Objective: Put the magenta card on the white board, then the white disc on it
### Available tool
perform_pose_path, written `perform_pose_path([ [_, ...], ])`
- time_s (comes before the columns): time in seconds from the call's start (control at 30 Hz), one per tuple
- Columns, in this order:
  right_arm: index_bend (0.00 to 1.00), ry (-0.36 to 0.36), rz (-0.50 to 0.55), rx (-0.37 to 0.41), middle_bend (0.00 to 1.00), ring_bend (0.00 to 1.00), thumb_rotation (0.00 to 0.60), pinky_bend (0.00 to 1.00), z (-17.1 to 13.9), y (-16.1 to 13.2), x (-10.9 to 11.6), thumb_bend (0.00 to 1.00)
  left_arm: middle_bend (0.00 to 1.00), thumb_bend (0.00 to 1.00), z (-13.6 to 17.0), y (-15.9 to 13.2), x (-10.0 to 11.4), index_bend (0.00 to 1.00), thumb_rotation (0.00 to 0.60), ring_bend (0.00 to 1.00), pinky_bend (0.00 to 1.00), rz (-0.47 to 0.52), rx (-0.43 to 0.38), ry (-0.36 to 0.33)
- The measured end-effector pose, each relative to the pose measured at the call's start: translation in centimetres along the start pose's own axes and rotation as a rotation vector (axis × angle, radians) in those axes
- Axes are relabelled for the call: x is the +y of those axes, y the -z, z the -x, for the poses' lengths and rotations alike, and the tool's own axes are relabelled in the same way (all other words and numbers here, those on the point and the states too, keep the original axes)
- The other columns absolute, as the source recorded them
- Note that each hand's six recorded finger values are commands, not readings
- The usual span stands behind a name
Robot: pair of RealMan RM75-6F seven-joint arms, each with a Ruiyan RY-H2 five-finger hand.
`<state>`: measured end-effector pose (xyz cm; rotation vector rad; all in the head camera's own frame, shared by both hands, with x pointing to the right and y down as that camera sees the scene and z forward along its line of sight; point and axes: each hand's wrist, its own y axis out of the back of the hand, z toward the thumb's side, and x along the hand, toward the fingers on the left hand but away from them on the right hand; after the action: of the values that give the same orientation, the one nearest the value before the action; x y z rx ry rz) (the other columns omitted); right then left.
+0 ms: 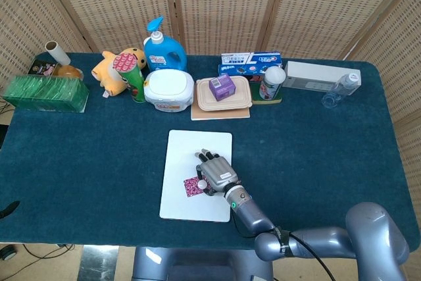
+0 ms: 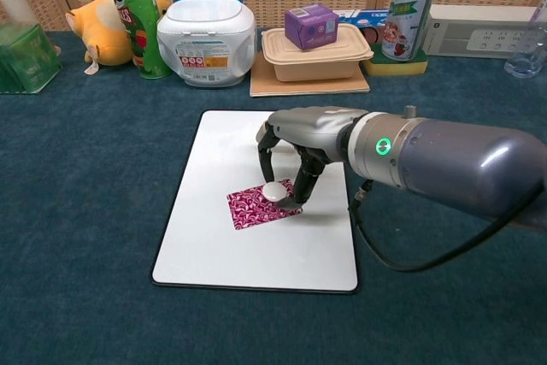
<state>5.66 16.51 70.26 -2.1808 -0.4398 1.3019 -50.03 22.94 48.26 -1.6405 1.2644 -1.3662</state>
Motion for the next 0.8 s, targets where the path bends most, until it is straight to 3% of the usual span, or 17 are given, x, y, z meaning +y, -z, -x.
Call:
perform_pose_path([
  [0.23,0.52,-0.008,0.003,-0.017,0.11,0.0,0.6,0.18,0.85,-0.82,-0.67,0.36,0.0,0.1,0.05,0.07,0.1,0.0,0.6,0.0,0.0,0.004,0.002,-0.004],
  [0.5,0.32,-0.009,0.01,-0.026,0.1,0.0,0.6,0.18,1.0,-0.64,-0.56,0.35,0.0,0.1,0.14,0.32,0.37,0.0,0.6,0.0,0.0,0.013,0.002,-0.01],
  [0.8,0.29,-0.005,0.009,-0.003,0.09,0.0,0.6,0.17,0.33,-0.95,0.03,0.35,0.0,0.1,0.12,0.39,0.41,0.0,0.6,0.0,0.0,0.014,0.002,-0.011],
])
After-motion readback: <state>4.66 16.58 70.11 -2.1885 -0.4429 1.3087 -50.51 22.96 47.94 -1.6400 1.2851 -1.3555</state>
